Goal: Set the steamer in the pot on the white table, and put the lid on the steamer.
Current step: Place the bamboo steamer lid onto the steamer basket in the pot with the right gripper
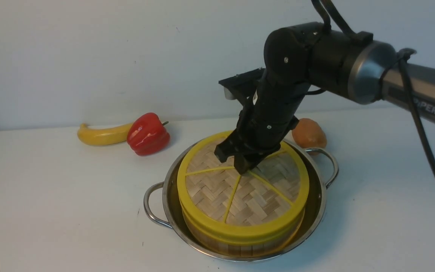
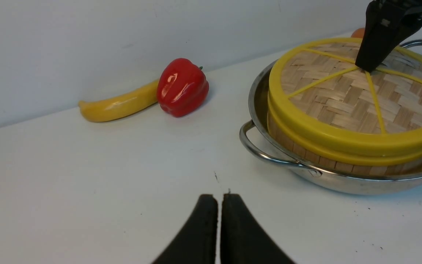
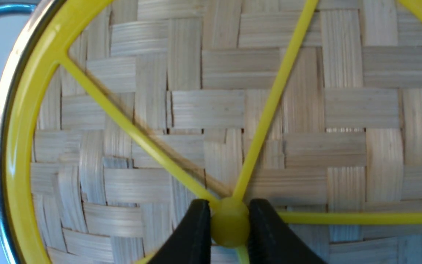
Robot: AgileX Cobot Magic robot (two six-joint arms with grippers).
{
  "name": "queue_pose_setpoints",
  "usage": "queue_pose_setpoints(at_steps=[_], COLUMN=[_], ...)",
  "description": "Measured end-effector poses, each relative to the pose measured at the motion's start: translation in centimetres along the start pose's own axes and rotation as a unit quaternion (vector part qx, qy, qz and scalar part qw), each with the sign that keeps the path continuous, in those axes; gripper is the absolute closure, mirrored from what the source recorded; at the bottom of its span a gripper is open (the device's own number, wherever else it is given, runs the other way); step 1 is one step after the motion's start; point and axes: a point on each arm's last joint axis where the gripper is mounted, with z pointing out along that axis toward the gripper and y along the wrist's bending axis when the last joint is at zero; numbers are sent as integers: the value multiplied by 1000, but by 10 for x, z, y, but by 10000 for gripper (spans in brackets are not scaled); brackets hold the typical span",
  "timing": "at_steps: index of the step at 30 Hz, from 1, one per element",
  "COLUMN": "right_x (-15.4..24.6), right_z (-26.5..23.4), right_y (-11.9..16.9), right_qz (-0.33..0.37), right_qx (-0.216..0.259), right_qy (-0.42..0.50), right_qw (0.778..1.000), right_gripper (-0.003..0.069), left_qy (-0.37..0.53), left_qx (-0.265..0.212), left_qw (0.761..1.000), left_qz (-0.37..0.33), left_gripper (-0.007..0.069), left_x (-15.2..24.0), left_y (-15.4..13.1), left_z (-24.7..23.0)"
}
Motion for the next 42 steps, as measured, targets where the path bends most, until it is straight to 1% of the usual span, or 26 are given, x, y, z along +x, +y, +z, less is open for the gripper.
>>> queue_pose_setpoints(at_steps=[12, 34, 42], right_x=[0, 1, 0], right_z=[0, 1, 1], right_y=[2, 6, 9], right_qz=[-19, -37, -38], right_qx=[-10, -3, -16], right_qy=[1, 3, 1], right_qw=[1000, 999, 999], right_gripper=[515, 515, 515], left_qy=[0, 0, 0], left_qx=[0, 0, 0], left_qw=[1000, 1000, 1000], left_qz=[0, 0, 0], left_gripper=[615, 615, 615], left_x=[0, 0, 0], left_y=[0, 0, 0], left_z=[0, 0, 0])
